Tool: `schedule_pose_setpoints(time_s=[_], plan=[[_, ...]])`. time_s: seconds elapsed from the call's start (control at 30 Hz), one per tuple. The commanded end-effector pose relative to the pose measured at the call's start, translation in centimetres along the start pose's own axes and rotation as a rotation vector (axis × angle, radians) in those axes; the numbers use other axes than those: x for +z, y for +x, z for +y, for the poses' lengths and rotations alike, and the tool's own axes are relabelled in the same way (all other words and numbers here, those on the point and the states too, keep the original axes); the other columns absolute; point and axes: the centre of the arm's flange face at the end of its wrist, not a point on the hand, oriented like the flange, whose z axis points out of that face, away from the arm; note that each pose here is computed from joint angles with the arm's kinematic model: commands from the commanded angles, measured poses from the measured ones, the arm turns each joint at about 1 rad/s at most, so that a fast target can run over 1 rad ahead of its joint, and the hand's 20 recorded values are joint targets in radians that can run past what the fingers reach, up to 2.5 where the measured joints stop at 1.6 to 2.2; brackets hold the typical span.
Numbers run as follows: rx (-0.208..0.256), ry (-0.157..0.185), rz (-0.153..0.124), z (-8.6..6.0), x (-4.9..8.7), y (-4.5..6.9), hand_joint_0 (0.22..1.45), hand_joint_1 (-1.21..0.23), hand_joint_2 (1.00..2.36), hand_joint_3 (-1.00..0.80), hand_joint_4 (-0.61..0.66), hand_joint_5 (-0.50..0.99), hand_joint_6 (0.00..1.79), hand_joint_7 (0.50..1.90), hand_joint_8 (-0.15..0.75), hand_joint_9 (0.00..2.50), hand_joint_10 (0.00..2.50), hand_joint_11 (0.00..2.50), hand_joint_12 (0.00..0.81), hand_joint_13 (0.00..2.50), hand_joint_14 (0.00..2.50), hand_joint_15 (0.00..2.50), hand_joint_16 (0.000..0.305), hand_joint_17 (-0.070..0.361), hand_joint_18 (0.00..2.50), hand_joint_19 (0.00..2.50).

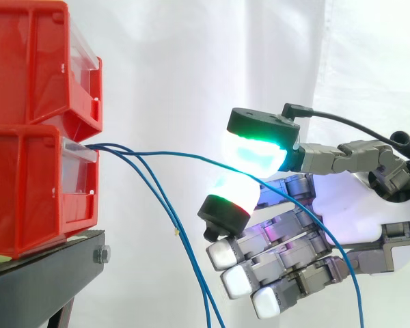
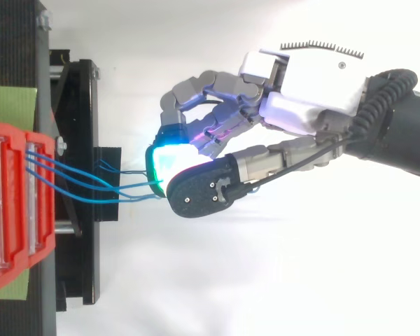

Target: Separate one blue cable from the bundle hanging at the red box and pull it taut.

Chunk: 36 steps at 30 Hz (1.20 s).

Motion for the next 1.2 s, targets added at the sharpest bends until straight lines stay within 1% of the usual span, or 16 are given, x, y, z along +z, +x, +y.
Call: schedule_pose_setpoints(time_s=[0.0,0.03,0.1,0.2,0.27,0.4,0.53,0.6,0.67,0.73,0.8,0.87,0.97,1.0,1.07,1.17], plan=[[0.001,0.0,0.0,0.03,0.01,0.0,0.69,-0.77,1.02,-0.21,0.06,-0.17,0.93,1.3,0.37,0.91,0.02,0.85,0.348,0.96,0.02,0.64,0.037,0.083,0.75,0.4],[0.0,0.003,0.0,-0.06,-0.04,-0.02,0.69,-0.77,1.02,-0.21,0.06,-0.17,0.93,1.3,0.374,0.94,0.02,0.93,0.348,0.97,0.02,0.68,0.037,0.082,0.75,0.39],[0.001,0.005,-0.001,-0.07,-0.05,-0.03,0.69,-0.77,1.02,-0.22,0.06,-0.17,0.93,1.29,0.373,0.97,0.02,1.01,0.349,0.99,0.02,0.74,0.037,0.082,0.74,0.38],[-0.002,0.012,0.0,-0.14,-0.12,-0.05,0.7,-0.77,1.02,-0.22,0.06,-0.17,0.93,1.29,0.373,1.0,0.01,1.1,0.349,1.0,0.02,0.79,0.037,0.083,0.74,0.37],[-0.003,0.018,0.001,-0.2,-0.18,-0.06,0.7,-0.77,1.02,-0.22,0.06,-0.17,0.93,1.29,0.372,1.03,0.01,1.15,0.352,1.04,0.02,0.88,0.037,0.084,0.74,0.39],[-0.001,0.028,0.002,-0.29,-0.28,-0.09,0.71,-0.77,1.02,-0.23,0.05,-0.17,0.93,1.28,0.371,1.03,0.01,1.19,0.36,1.08,0.02,1.07,0.039,0.087,0.75,0.41],[0.004,0.051,-0.003,-0.49,-0.5,-0.32,0.71,-0.76,1.02,-0.24,0.05,-0.18,0.93,1.27,0.362,1.03,0.01,1.22,0.349,1.12,0.02,1.25,0.041,0.092,0.75,0.47],[0.009,0.068,-0.006,-0.64,-0.67,-0.51,0.71,-0.76,1.02,-0.24,0.05,-0.18,0.93,1.26,0.362,1.03,0.01,1.23,0.353,1.15,0.02,1.32,0.042,0.094,0.75,0.5],[0.01,0.069,-0.006,-0.65,-0.68,-0.52,0.71,-0.76,1.02,-0.24,0.05,-0.18,0.93,1.26,0.366,1.03,0.01,1.25,0.342,1.18,0.01,1.41,0.043,0.098,0.78,0.56],[0.012,0.079,-0.006,-0.74,-0.79,-0.56,0.71,-0.76,1.02,-0.24,0.05,-0.18,0.93,1.26,0.367,1.04,0.01,1.25,0.335,1.22,0.0,1.52,0.045,0.102,0.84,0.63],[0.011,0.08,-0.006,-0.75,-0.8,-0.56,0.71,-0.76,1.02,-0.24,0.05,-0.18,0.93,1.26,0.365,1.04,0.01,1.26,0.335,1.24,0.0,1.58,0.046,0.104,0.86,0.66],[0.012,0.082,-0.008,-0.76,-0.82,-0.59,0.71,-0.76,1.02,-0.24,0.05,-0.18,0.93,1.26,0.365,1.04,0.01,1.26,0.331,1.23,0.04,1.58,0.046,0.105,0.87,0.68],[0.012,0.082,-0.008,-0.76,-0.82,-0.59,0.71,-0.76,1.02,-0.25,0.05,-0.18,0.94,1.26,0.369,1.04,0.01,1.25,0.332,1.23,0.21,1.53,0.046,0.104,0.89,0.7],[0.013,0.08,-0.01,-0.65,-0.84,-0.6,0.72,-0.76,1.02,-0.25,0.06,-0.18,0.94,1.25,0.371,1.04,0.01,1.26,0.336,1.22,0.3,1.51,0.047,0.105,0.9,0.72],[0.012,0.081,-0.011,-0.75,-0.82,-0.62,0.72,-0.76,1.02,-0.25,0.05,-0.18,0.94,1.25,0.37,1.04,0.01,1.26,0.328,1.21,0.34,1.52,0.047,0.105,0.91,0.73],[0.012,0.081,-0.011,-0.75,-0.82,-0.62,0.72,-0.76,1.02,-0.25,0.05,-0.18,0.94,1.25,0.366,1.08,0.0,1.38,0.33,1.2,0.42,1.52,0.047,0.105,0.92,0.73]])
